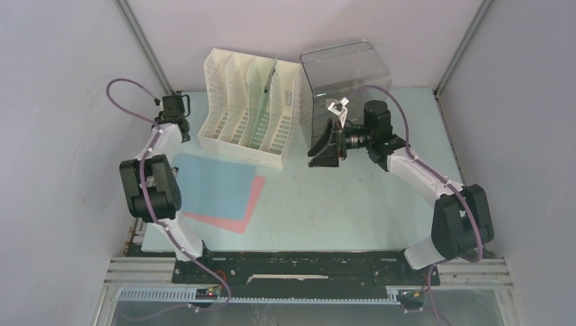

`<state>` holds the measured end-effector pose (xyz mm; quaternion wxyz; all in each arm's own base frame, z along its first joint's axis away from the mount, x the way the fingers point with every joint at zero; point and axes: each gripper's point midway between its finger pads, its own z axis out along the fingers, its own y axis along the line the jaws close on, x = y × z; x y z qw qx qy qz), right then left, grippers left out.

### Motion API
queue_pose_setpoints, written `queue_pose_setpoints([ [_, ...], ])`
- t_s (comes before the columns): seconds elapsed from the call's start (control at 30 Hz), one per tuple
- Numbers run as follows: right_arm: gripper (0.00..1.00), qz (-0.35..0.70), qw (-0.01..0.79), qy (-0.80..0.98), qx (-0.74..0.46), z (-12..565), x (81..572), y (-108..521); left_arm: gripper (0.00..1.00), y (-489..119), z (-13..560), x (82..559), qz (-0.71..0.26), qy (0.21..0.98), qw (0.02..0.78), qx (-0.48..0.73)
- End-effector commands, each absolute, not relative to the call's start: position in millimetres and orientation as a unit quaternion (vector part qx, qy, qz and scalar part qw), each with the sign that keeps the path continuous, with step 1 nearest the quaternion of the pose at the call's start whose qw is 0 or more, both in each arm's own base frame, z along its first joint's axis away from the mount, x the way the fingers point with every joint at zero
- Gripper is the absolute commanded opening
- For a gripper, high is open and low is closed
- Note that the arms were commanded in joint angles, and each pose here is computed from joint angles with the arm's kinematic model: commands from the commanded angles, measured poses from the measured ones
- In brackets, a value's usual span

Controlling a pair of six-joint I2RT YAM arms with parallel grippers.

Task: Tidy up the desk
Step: Pick up the folder from the center of the board.

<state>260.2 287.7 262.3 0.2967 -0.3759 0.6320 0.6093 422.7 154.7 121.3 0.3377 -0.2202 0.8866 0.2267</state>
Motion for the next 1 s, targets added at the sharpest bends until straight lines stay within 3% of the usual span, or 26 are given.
queue_pose_setpoints([
  [0.0, 0.79, 0.606, 0.326, 0.620, -0.376, 283.8, 270.9, 276.1, 0.33, 144.7, 140.7, 449.2, 0.231, 0.878, 0.364, -0.207],
  [0.07, 0.79, 0.604, 0.331, 0.624, -0.369, 284.0, 276.3, 270.3, 0.04, 136.2, 137.1, 460.9, 0.208, 0.885, 0.370, -0.192],
  [0.1, 0.79, 0.602, 0.333, 0.626, -0.366, 283.3, 278.7, 268.4, 0.01, 132.5, 135.4, 466.0, 0.203, 0.886, 0.372, -0.187],
  [0.37, 0.79, 0.595, 0.347, 0.639, -0.342, 281.8, 296.3, 249.9, 0.00, 134.7, 110.0, 492.6, 0.212, 0.893, 0.343, -0.201],
  [0.97, 0.80, 0.593, 0.354, 0.644, -0.329, 282.6, 305.7, 237.8, 0.00, 148.3, 118.0, 458.4, 0.263, 0.859, 0.384, -0.213],
])
